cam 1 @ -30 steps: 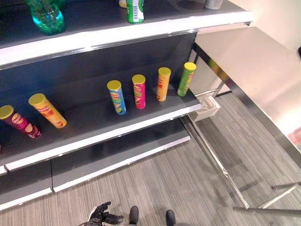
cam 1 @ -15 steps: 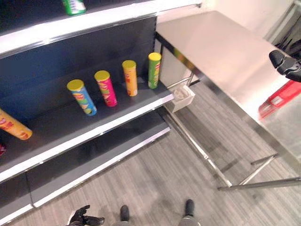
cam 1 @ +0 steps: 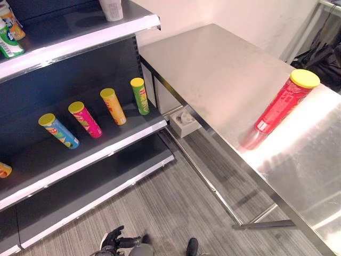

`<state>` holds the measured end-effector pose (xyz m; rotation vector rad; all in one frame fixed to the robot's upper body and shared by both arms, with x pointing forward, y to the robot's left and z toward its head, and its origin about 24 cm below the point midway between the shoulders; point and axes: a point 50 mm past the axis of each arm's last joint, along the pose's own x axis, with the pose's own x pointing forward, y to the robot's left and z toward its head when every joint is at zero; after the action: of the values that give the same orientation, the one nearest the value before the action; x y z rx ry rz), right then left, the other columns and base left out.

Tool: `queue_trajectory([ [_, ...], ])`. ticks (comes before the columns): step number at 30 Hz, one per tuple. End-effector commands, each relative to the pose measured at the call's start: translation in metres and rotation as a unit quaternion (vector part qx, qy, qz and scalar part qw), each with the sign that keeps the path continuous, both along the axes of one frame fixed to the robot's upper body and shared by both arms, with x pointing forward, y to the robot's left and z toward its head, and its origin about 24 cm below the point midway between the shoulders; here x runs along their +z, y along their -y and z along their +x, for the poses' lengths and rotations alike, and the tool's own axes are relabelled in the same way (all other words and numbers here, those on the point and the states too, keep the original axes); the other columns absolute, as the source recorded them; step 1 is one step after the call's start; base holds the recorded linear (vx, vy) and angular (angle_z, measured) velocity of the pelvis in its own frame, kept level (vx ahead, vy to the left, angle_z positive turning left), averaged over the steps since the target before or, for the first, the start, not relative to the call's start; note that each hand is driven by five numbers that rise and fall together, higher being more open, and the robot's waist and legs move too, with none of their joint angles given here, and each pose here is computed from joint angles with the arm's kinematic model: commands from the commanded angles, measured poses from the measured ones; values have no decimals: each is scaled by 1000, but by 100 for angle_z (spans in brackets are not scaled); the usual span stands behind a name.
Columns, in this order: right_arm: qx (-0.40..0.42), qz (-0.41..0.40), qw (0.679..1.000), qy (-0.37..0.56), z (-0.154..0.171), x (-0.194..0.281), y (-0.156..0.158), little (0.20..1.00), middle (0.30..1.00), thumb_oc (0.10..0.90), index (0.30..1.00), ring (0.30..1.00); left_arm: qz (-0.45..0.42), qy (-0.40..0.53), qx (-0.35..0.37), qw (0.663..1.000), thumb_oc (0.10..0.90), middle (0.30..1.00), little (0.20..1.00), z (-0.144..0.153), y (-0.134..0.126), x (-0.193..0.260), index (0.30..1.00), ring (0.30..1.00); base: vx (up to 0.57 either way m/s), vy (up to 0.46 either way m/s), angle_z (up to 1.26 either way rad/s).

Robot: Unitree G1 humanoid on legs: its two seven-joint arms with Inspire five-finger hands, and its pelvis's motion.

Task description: Put the goods on the table back onto the shelves and tidy them up.

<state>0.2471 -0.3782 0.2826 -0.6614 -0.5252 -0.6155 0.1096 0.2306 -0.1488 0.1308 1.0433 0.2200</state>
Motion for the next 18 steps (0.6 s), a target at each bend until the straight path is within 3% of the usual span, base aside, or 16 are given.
queue_trajectory([
  [1, 24, -19, 993, 111, -11, 49, -9, 900, 900, 800, 900, 900, 45, -19, -25, 998, 800, 900, 900, -9, -29, 5, 900, 900, 208, 153, -20],
  [8, 85, 21, 990, 107, 8, 41, -23, 900, 900, 800, 900, 900, 49, -38, 4, 998, 800, 900, 900, -22, -37, 2, 900, 900, 75, 74, -15],
  [18, 100, -26, 995, -6, 14, 24, -22, 900, 900, 800, 900, 900, 46, -42, -5, 998, 800, 900, 900, -28, -35, 1, 900, 900, 5, -1, -5],
])
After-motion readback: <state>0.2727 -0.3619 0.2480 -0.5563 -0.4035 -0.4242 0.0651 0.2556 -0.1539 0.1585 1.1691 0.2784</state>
